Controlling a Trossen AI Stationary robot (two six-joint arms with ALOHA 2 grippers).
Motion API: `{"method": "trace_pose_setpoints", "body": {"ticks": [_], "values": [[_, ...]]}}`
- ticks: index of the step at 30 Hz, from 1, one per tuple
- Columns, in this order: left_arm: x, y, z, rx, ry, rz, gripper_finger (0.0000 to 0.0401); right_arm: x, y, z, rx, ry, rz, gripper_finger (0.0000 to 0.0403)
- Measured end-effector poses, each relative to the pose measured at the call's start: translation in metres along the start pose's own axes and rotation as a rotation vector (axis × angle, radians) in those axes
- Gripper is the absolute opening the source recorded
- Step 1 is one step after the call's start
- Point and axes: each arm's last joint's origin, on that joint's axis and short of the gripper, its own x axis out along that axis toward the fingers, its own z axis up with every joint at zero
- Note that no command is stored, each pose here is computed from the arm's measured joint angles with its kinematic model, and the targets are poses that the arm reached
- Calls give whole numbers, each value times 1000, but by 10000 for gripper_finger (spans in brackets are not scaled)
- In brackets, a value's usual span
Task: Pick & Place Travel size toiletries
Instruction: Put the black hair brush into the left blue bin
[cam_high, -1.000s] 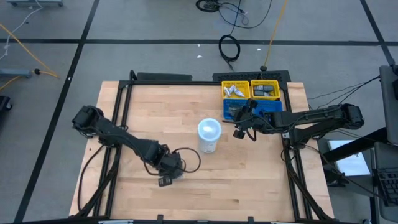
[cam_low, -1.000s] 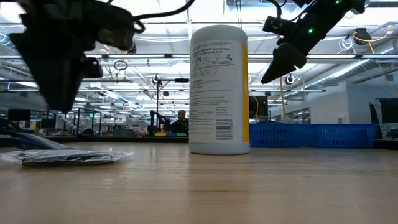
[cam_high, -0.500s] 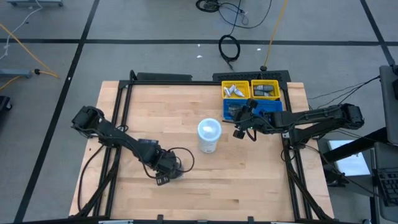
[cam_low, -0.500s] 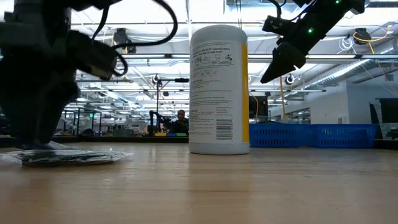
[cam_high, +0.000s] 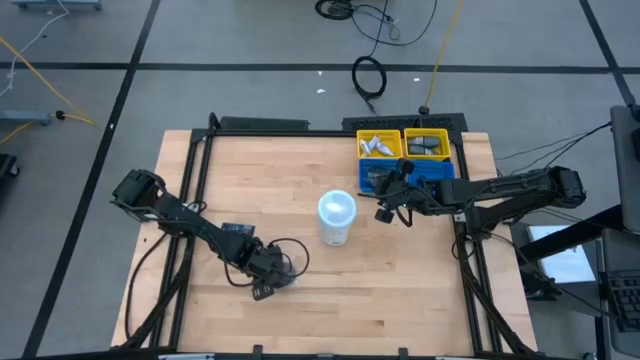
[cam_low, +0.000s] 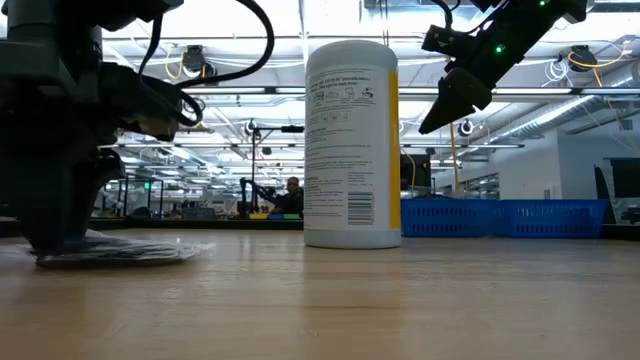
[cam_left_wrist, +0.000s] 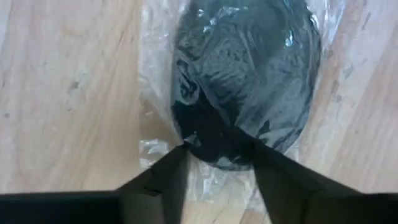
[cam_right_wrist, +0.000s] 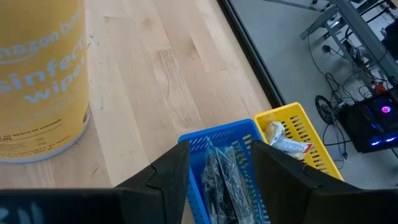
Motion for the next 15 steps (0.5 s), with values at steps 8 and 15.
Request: {"method": "trace_pose_setpoints", "body": {"ticks": [8,15], "values": [[0,1,1,14,-26,19,11,0,0,0,0,0,0,158],[-11,-1,2,14,-77,-13,2,0,0,0,0,0,0,161]]}}
